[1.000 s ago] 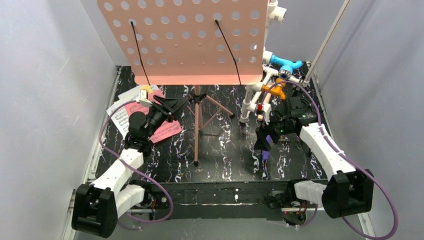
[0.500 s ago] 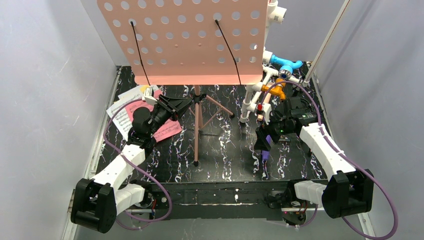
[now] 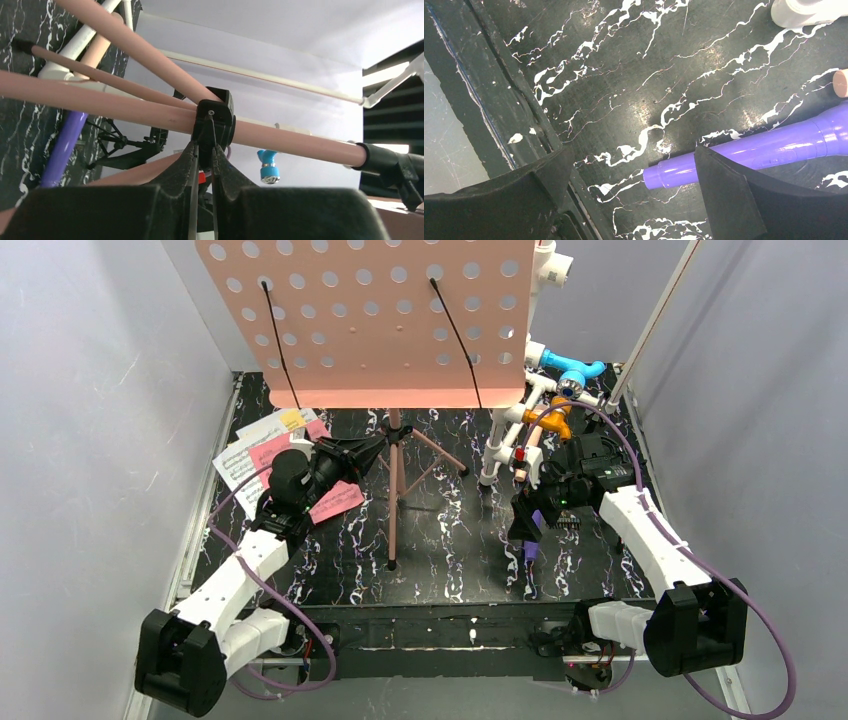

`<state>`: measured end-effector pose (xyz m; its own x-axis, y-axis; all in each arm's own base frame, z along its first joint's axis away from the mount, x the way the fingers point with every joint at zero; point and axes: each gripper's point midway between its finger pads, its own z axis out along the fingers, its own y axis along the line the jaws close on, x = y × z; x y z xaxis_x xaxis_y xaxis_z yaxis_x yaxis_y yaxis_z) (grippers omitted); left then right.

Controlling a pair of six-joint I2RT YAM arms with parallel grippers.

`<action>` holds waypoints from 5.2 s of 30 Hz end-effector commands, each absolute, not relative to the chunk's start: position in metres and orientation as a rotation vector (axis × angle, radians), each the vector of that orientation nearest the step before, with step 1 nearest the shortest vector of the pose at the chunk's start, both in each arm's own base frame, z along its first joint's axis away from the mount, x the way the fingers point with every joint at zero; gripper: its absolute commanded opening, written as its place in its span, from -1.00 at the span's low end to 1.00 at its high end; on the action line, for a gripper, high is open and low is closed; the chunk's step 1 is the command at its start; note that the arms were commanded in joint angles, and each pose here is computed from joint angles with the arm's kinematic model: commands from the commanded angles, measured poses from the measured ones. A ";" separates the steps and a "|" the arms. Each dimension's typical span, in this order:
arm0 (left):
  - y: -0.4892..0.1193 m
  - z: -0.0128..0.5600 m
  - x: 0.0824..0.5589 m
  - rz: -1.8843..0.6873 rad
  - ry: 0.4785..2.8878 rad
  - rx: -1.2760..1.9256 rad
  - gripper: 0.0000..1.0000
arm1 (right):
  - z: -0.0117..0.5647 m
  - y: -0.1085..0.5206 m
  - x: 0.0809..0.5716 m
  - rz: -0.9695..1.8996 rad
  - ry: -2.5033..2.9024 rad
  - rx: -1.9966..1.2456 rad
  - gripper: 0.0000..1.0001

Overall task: Pack up the instrument practice props
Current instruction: Unscrew the knob on the music stand.

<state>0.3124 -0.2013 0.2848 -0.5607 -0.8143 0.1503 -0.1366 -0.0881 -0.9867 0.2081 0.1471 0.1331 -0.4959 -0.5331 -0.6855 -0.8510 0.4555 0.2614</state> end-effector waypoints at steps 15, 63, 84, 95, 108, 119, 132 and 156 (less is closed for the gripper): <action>-0.192 0.285 0.295 -1.641 1.700 -1.185 0.76 | 0.145 0.149 0.212 0.779 2.139 -1.162 1.00; -0.149 0.283 0.259 -0.441 1.273 0.584 0.96 | 0.142 0.148 0.215 0.778 2.161 -1.156 1.00; -0.178 0.322 0.285 -0.437 1.081 0.732 0.50 | 0.143 0.148 0.214 0.776 2.156 -1.159 1.00; -0.178 0.309 0.294 -0.269 1.047 0.923 0.24 | 0.141 0.148 0.214 0.778 2.165 -1.158 1.00; -0.188 0.304 0.308 -0.266 1.057 0.996 -0.01 | 0.141 0.147 0.214 0.776 2.171 -1.158 1.00; -0.191 0.308 0.314 -0.280 1.061 1.000 -0.25 | 0.141 0.147 0.214 0.777 2.168 -1.160 1.00; -0.193 0.303 0.309 -0.385 1.151 0.929 -0.90 | 0.141 0.147 0.214 0.777 2.169 -1.160 1.00; -0.186 0.311 0.307 -0.977 1.537 0.083 -0.56 | 0.143 0.147 0.213 0.771 2.155 -1.160 1.00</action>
